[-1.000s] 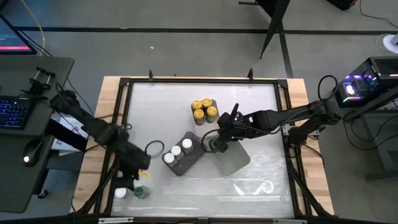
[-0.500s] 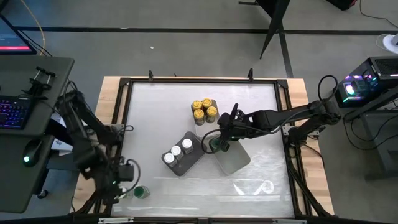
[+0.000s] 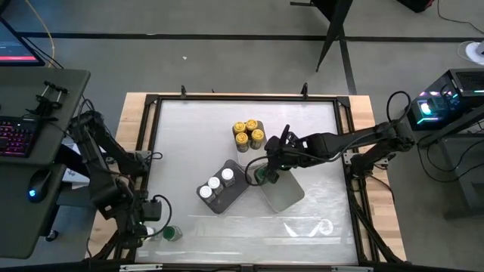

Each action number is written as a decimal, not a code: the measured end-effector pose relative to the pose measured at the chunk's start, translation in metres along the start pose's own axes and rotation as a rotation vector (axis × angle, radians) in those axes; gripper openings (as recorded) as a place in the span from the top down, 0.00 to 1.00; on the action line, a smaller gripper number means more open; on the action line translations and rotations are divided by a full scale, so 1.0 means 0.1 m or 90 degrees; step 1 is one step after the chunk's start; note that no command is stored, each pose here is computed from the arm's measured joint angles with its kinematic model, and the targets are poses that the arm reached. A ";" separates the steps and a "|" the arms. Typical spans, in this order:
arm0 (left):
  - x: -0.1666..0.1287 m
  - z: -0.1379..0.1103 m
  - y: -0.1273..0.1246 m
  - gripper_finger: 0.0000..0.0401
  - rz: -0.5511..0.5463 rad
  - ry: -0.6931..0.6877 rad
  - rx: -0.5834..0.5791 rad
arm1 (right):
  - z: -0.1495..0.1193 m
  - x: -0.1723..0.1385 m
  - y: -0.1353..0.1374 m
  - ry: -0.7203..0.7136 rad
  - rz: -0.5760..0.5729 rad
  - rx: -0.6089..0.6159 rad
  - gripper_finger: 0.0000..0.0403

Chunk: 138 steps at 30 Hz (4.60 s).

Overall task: Sort spices by type
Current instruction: Put the white seasoning bottle into the black bin

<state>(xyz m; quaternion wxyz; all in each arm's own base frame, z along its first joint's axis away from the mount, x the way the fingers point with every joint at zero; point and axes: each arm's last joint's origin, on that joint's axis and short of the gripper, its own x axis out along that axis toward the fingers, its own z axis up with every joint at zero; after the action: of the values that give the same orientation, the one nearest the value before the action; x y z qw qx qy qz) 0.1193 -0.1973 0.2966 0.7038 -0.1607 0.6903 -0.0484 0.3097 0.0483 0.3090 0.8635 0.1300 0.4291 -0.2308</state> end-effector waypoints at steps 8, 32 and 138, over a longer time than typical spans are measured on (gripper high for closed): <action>0.00 0.01 0.00 0.27 -0.006 0.014 0.027 | 0.00 0.00 0.00 0.000 0.000 0.016 1.00; 0.27 0.05 -0.16 0.23 0.023 0.020 0.109 | 0.01 0.00 -0.02 -0.034 -0.043 0.050 1.00; -0.45 2.52 0.56 0.58 0.249 -0.314 0.588 | -0.17 -1.14 -0.74 -0.183 -0.134 0.146 1.00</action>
<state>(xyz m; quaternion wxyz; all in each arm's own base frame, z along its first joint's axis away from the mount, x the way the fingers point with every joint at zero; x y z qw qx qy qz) 0.3571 -0.0913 0.3220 0.8374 0.2890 0.4293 -0.1758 0.2006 0.0250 0.3882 0.8665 0.1482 0.2838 -0.3831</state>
